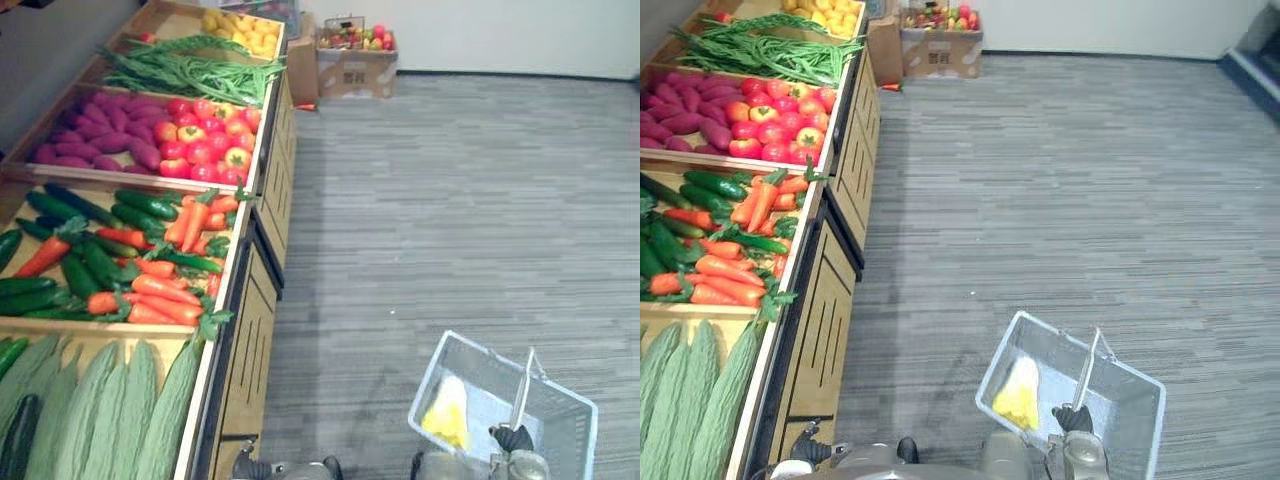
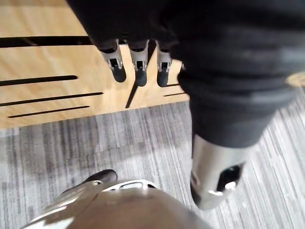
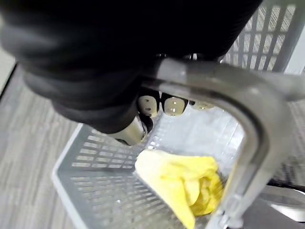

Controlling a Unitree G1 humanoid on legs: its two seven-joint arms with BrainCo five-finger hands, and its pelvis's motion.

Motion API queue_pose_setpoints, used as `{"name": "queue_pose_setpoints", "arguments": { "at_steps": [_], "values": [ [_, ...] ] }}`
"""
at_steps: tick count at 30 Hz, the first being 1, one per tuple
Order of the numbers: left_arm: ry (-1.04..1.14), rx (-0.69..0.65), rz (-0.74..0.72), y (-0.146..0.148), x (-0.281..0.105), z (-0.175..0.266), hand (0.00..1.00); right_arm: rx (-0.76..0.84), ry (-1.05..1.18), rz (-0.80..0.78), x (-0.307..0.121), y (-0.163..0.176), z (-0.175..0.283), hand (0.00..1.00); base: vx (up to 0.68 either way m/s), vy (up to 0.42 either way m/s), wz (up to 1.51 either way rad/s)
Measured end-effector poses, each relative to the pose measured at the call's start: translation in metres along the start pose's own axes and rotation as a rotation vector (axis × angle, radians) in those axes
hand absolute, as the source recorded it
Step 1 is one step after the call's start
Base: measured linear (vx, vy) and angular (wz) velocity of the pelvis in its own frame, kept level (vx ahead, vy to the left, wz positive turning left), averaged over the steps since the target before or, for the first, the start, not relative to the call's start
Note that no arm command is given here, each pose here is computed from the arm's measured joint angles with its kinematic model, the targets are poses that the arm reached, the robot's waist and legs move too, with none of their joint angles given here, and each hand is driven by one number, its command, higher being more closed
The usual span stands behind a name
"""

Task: Pick vegetable in the basket

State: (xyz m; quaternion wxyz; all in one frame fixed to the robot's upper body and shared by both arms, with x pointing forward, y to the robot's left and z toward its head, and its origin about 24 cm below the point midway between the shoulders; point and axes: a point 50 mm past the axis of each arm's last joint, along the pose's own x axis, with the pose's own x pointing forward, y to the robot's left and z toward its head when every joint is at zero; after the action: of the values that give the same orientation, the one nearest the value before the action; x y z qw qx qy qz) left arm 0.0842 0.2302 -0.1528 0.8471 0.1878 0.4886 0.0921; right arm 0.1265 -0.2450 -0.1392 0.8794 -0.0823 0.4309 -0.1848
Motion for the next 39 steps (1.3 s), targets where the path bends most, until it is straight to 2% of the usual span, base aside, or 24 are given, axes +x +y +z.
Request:
{"name": "queue_pose_setpoints", "arguments": {
  "at_steps": [7, 13, 17, 23, 30, 32, 34, 36, 39],
  "values": [
    [-0.043, -0.024, 0.032, 0.007, 0.006, 0.018, 0.0, 0.047, -0.07, -0.028, 0.002, -0.004, 0.016, 1.0, 0.23, -0.035, 0.23],
    [-0.066, -0.033, 0.058, 0.01, 0.008, 0.025, 0.0, 0.065, -0.037, -0.026, 0.001, -0.001, 0.012, 1.0, 0.34, -0.289, 0.24],
    [-0.058, -0.064, 0.006, -0.012, 0.004, 0.025, 0.0, 0.088, -0.023, -0.059, 0.005, -0.011, 0.012, 1.0, 0.44, -0.433, 0.03],
    [-0.014, -0.069, 0.002, -0.014, 0.001, 0.012, 0.0, 0.038, 0.055, -0.06, 0.005, -0.02, -0.001, 1.0, 0.43, -0.311, 0.01],
    [-0.001, -0.091, 0.012, -0.013, -0.001, 0.008, 0.0, 0.036, 0.1, -0.083, 0.004, -0.028, -0.01, 1.0, 0.29, 0.024, 0.14],
    [0.01, -0.1, -0.003, -0.021, -0.003, 0.006, 0.0, 0.044, 0.114, -0.109, -0.002, -0.036, -0.021, 1.0, 0.31, 0.234, 0.74],
    [0.027, -0.121, 0.012, -0.017, -0.003, 0.003, 0.0, 0.064, 0.135, -0.088, -0.005, -0.023, -0.028, 1.0, 0.39, 0.255, 0.65],
    [0.024, -0.097, 0.036, -0.008, -0.002, 0.003, 0.0, 0.097, 0.097, -0.047, -0.005, -0.003, -0.017, 1.0, 0.32, 0.142, 0.46],
    [0.038, -0.108, 0.034, -0.009, -0.004, -0.001, 0.0, 0.078, 0.067, 0.005, -0.005, 0.012, -0.01, 1.0, 0.24, 0.172, 0.31]
  ]
}}
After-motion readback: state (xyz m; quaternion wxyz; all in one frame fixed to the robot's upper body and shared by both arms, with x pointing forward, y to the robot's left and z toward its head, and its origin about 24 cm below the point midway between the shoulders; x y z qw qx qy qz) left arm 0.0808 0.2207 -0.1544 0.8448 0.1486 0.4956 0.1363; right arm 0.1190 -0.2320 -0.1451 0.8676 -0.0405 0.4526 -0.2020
